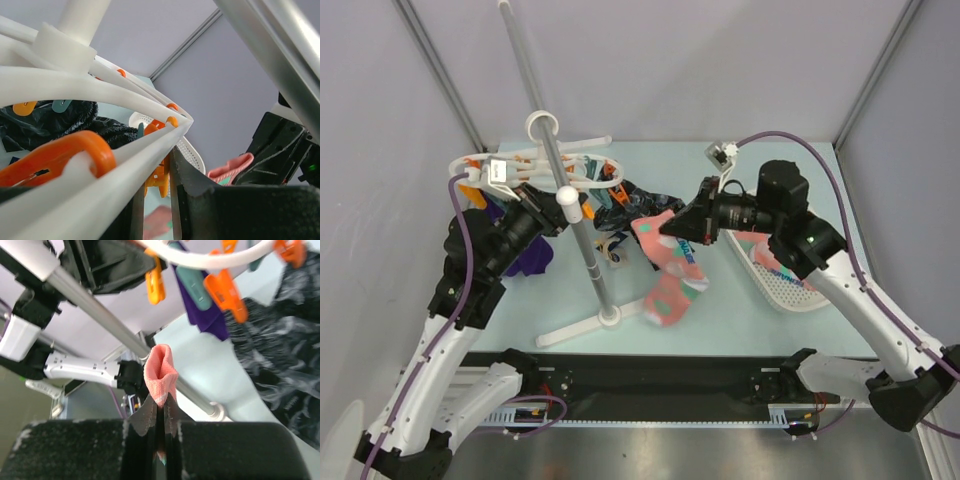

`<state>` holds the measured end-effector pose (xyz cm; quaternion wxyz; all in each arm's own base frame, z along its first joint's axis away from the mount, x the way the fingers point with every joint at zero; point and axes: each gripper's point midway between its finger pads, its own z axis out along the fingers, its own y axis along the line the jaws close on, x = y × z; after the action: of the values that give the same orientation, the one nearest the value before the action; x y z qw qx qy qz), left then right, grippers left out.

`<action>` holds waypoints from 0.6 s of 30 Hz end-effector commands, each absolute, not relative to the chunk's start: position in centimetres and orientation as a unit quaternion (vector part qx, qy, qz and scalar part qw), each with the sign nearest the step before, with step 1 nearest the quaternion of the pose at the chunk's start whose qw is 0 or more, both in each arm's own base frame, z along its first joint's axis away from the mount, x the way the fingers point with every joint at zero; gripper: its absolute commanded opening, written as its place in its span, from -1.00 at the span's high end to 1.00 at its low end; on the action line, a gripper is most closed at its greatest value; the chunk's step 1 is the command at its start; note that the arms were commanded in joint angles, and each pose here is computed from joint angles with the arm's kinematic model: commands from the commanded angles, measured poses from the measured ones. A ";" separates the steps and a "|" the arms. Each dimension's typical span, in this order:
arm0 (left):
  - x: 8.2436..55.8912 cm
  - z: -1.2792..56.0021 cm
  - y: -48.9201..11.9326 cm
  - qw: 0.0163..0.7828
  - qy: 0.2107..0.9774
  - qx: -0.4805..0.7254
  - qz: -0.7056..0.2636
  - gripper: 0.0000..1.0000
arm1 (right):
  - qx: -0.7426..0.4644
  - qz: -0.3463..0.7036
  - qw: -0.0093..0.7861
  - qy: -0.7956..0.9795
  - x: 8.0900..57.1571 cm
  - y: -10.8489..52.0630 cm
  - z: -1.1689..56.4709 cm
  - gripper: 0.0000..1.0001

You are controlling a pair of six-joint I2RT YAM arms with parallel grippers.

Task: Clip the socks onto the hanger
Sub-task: Pick up the sock from the bin, then clamp the sock onto the hanger.

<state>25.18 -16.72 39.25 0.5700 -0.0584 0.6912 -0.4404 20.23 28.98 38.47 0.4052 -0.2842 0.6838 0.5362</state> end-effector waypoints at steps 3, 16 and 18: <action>25.6 37.9 -17.6 0.539 0.705 -0.070 -0.456 1.00 | -0.343 0.543 0.393 0.658 19.9 32.1 38.1 1.00; 25.0 38.0 -18.2 0.543 0.684 -0.054 -0.484 1.00 | -0.386 0.594 0.361 0.607 22.6 36.6 38.1 1.00; 24.9 38.1 -18.2 0.545 0.680 -0.054 -0.488 1.00 | -0.392 0.608 0.353 0.593 22.4 36.9 38.5 1.00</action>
<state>25.20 -17.86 39.57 0.5716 -0.0423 0.6662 -0.4771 23.29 36.33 34.83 0.3346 -0.3548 0.6562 0.5758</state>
